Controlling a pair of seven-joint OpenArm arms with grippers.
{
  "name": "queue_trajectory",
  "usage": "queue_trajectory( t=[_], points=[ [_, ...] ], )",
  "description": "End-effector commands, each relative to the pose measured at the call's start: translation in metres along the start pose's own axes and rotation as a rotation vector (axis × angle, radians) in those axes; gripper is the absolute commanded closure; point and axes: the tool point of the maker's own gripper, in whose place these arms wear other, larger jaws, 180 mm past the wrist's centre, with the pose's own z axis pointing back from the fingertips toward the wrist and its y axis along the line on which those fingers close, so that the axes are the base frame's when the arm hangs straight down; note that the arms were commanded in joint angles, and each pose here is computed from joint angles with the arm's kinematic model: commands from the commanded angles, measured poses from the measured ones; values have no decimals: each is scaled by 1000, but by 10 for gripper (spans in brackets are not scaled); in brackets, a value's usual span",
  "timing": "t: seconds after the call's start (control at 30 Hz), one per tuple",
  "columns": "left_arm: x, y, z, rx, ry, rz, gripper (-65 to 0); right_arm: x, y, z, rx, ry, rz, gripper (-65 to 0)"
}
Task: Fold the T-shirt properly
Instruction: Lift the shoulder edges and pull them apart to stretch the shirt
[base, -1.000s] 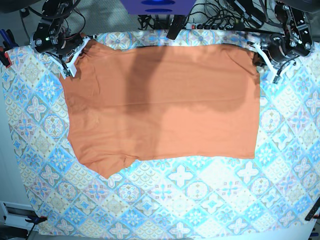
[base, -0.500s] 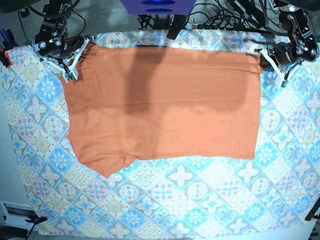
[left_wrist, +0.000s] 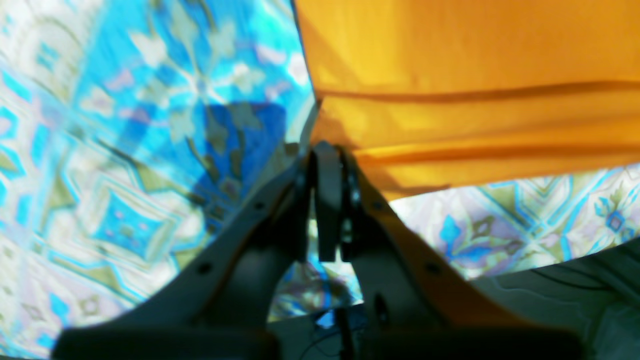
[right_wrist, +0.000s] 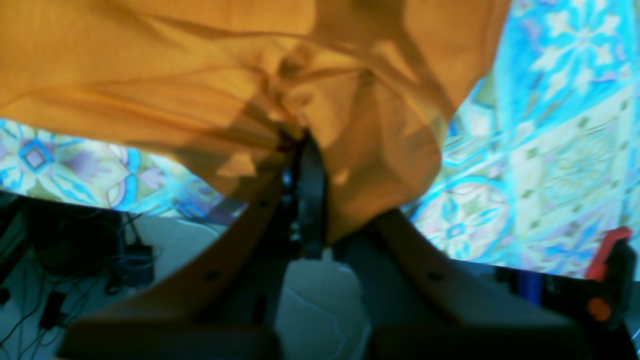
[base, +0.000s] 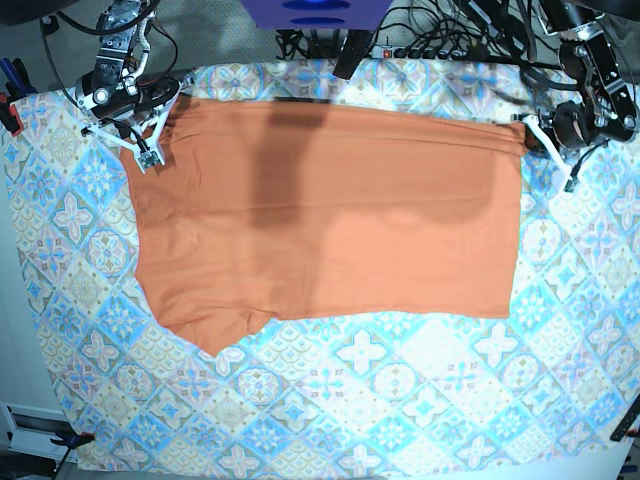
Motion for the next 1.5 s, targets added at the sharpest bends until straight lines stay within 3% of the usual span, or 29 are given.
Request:
queue_trajectory(
  t=[0.0, 0.23, 0.53, 0.8, 1.0, 1.3, 1.47],
  points=[
    [10, 10, 7, 29, -20, -12, 0, 12, -8, 6, -28, -46, 12, -1],
    [10, 28, 17, 75, -27, 34, 0, 26, -14, 8, -42, -95, 14, -1],
    [15, 49, 20, 193, 25, 0, 0, 54, -9, 9, -31, -175, 45, -1],
    [27, 51, 21, 201, 3, -6, 0, 77, -8, 11, -30, -226, 64, -1],
    [42, 52, 23, 208, -25, -12, -7, 83, -12, 12, -38, -235, 65, -1],
    [43, 50, 15, 271, 54, -80, -16, 83, -15, 12, -44, -233, 71, -1],
    [54, 47, 12, 287, 21, -88, 0, 84, -14, 12, -43, -236, 72, -1]
  ],
)
